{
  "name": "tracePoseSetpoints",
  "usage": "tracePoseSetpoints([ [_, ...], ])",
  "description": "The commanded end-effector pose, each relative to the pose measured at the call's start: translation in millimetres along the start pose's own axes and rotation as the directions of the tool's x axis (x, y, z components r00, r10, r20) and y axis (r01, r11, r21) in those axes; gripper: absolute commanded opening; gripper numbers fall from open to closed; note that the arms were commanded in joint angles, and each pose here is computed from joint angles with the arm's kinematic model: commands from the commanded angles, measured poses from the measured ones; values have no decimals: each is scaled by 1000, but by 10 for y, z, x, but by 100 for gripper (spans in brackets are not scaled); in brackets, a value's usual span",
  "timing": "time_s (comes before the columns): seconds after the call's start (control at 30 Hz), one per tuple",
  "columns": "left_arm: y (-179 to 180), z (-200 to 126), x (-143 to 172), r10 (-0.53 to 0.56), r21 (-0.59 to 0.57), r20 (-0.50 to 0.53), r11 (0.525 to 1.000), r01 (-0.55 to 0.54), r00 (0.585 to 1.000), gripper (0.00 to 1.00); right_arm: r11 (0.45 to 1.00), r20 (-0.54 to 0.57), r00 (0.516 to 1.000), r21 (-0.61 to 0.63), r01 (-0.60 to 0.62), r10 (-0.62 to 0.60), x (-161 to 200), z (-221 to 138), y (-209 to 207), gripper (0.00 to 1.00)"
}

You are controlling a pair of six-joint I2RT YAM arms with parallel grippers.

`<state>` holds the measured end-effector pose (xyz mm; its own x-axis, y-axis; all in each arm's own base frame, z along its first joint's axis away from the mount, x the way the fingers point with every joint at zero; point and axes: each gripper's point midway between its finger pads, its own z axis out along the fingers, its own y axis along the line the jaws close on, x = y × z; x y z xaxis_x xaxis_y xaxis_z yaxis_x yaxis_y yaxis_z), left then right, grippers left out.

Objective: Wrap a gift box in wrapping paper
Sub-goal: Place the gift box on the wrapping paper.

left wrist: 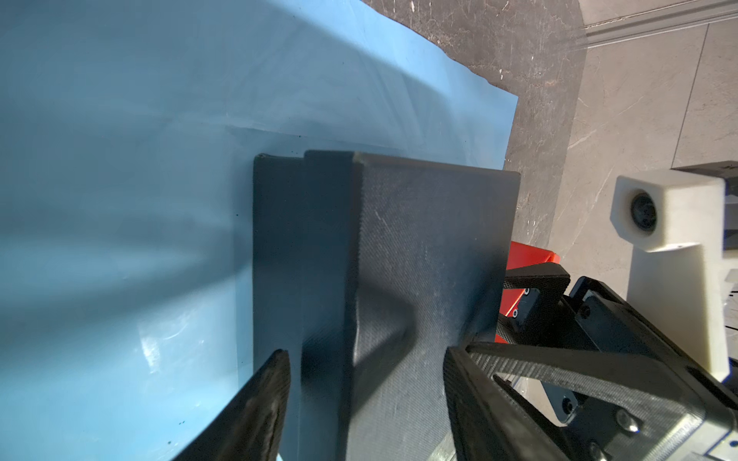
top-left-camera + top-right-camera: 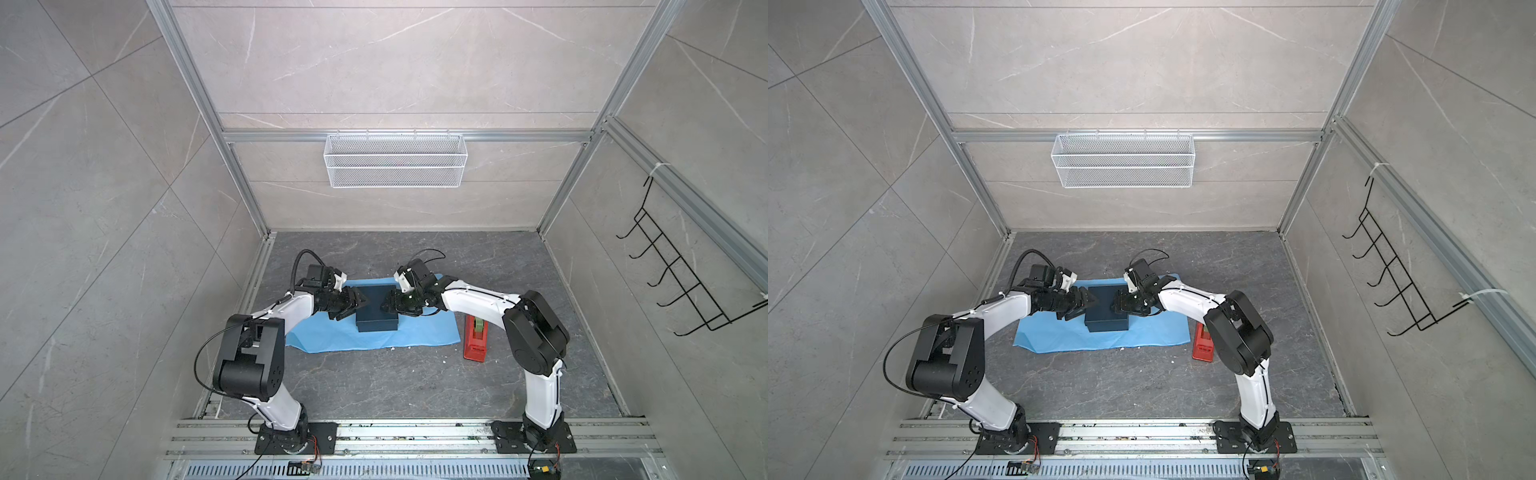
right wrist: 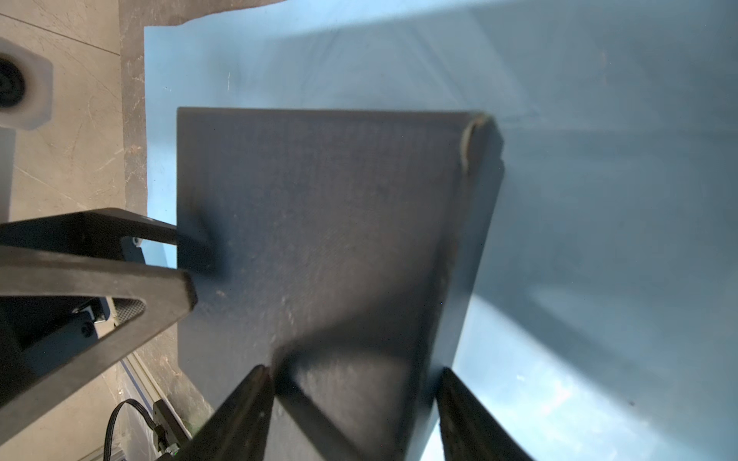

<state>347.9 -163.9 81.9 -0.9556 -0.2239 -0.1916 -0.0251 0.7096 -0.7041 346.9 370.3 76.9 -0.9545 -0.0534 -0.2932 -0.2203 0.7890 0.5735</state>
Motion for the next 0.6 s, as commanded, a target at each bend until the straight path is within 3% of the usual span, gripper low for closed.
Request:
tracePoseSetpoints([
  [0.0,-99,-83,-93,62,17,35,998,-63,997,65,1000,-1,1000,-21,10,-10,51,1,107,67],
  [0.57,-48,-121,-162,50,4,48,999,-50,998,64,1000,1,1000,8,19,-19,-34,122,89,67],
])
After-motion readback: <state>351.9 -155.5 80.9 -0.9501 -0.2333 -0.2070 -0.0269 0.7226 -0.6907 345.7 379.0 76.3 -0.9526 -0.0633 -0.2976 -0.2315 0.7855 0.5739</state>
